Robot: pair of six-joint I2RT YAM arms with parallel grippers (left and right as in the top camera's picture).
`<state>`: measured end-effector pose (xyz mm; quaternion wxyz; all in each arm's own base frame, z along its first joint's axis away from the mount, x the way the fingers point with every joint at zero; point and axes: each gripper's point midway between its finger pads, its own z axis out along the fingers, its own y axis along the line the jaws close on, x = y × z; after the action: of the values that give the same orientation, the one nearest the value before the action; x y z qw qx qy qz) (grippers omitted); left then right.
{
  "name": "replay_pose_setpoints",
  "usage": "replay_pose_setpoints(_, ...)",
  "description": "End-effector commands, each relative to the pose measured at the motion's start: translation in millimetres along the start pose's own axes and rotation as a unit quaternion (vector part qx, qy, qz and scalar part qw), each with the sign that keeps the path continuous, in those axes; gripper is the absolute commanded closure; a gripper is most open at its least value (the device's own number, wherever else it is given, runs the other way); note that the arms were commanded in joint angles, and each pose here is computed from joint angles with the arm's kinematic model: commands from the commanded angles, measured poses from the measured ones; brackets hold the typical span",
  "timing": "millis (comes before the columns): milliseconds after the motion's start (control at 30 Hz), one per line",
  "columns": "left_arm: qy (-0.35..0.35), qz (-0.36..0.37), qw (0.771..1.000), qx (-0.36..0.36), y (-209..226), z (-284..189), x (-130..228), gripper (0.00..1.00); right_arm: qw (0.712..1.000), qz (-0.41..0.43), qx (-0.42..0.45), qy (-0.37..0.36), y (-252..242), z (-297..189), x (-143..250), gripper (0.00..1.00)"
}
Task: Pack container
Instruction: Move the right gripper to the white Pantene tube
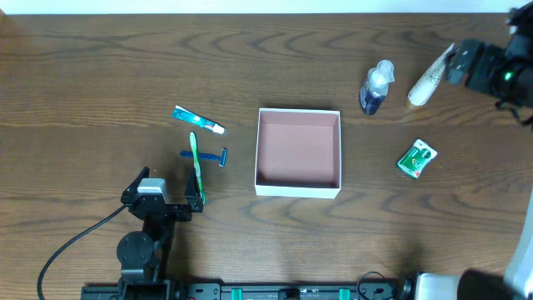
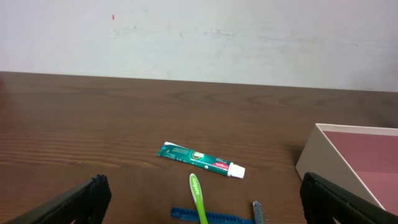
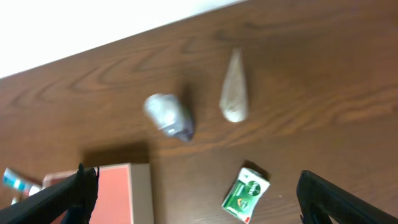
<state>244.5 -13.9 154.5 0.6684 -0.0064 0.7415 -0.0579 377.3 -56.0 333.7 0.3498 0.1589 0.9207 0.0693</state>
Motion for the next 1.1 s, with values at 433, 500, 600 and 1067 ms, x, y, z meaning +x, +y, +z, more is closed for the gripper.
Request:
replay_pose_setpoints(433, 0.023, 0.005, 1.0, 0.004, 0, 1, 16, 0.02, 0.994, 0.073, 0.079, 0.024, -50, 98, -22, 0.05)
replay_pose_setpoints(500, 0.023, 0.005, 1.0, 0.004, 0, 1, 16, 0.02, 0.994, 0.073, 0.079, 0.025, -52, 110, -23, 0.05)
replay_pose_setpoints(600, 0.023, 0.005, 1.0, 0.004, 0, 1, 16, 0.02, 0.994, 0.073, 0.081, 0.033, -55, 129, -22, 0.07)
replay_pose_setpoints(1067, 0.023, 0.005, 1.0, 0.004, 0, 1, 16, 0.02, 0.993, 0.063, 0.067, 0.071, -44, 173, -5, 0.34)
